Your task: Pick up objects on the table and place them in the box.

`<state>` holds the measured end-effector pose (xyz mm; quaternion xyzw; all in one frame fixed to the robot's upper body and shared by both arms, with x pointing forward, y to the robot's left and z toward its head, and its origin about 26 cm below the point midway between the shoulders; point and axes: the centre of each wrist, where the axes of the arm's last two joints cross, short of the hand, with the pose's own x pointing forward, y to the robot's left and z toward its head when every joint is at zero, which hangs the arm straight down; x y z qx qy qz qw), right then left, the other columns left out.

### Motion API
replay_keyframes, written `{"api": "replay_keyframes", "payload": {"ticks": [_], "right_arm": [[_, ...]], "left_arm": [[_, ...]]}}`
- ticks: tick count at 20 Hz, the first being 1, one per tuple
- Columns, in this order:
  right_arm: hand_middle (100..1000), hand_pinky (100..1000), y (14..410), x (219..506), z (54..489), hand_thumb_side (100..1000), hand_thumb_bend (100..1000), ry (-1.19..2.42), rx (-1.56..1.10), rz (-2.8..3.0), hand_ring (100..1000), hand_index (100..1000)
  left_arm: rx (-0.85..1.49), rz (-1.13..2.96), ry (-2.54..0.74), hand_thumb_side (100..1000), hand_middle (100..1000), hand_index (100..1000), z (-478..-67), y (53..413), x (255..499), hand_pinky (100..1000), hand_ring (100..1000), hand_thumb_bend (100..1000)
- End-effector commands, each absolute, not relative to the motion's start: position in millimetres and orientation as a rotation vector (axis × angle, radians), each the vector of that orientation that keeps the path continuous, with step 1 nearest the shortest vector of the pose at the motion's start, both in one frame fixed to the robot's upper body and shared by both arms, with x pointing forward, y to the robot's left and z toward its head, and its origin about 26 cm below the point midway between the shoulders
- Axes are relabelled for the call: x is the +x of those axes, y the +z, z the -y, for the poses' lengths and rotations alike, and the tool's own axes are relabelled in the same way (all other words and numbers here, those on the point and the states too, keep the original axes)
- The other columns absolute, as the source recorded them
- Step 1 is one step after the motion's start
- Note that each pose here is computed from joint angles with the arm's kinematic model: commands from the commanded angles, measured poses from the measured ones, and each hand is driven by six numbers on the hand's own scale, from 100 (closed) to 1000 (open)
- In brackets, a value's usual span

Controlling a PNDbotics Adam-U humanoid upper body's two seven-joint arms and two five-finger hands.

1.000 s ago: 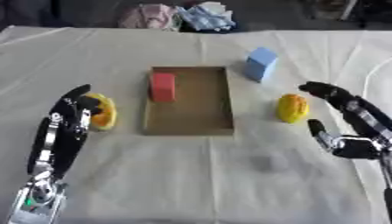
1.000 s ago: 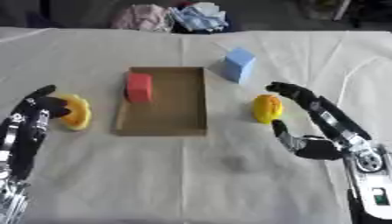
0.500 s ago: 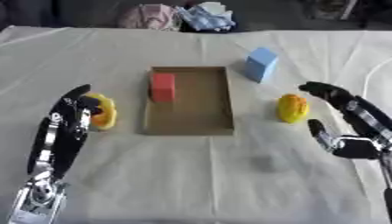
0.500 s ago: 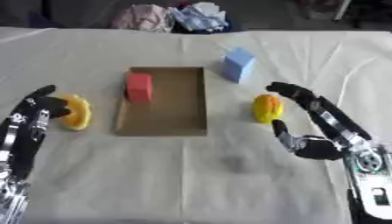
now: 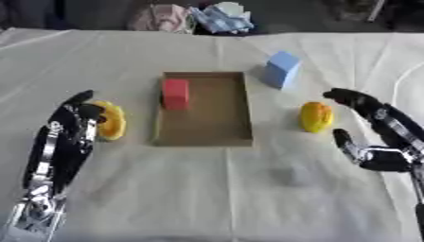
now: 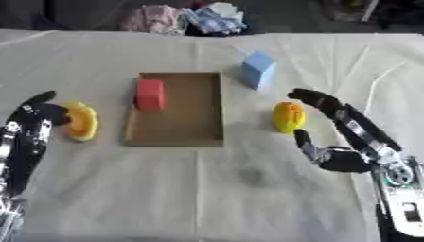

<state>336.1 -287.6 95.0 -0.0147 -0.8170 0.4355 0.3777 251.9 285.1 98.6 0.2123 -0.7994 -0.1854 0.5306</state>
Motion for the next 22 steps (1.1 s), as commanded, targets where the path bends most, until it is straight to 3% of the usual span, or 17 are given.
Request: {"api": "replay_keyframes", "payload": {"ticks": [1, 4, 5, 11, 18, 22], "right_arm": [[889, 979, 104, 338, 291, 333, 100, 1.138, -0.056, 2.105, 959, 971], [889, 979, 104, 338, 291, 333, 100, 1.138, -0.057, 2.105, 959, 971], [889, 978, 105, 338, 291, 332, 100, 1.144, -0.058, 2.106, 958, 971], [889, 977, 109, 340, 292, 331, 100, 1.197, -0.060, 2.093, 958, 971], [888, 977, 108, 340, 293, 330, 100, 1.199, -0.060, 2.087, 956, 972], [888, 977, 108, 340, 293, 329, 100, 1.190, -0.060, 2.090, 956, 972]], "left_arm": [[0.623, 1.915, -0.575, 649, 638, 874, -304, 113, 249, 755, 649, 100], [0.640, 1.910, -0.595, 649, 638, 874, -306, 114, 248, 755, 649, 100], [0.640, 1.901, -0.607, 520, 682, 870, -306, 113, 248, 751, 675, 100], [0.695, 1.712, -0.851, 377, 728, 869, -315, 109, 240, 745, 702, 100], [0.832, 1.541, -1.165, 355, 742, 867, -328, 131, 265, 740, 712, 100], [0.952, 1.449, -1.329, 347, 748, 865, -341, 156, 277, 739, 711, 148]]}}
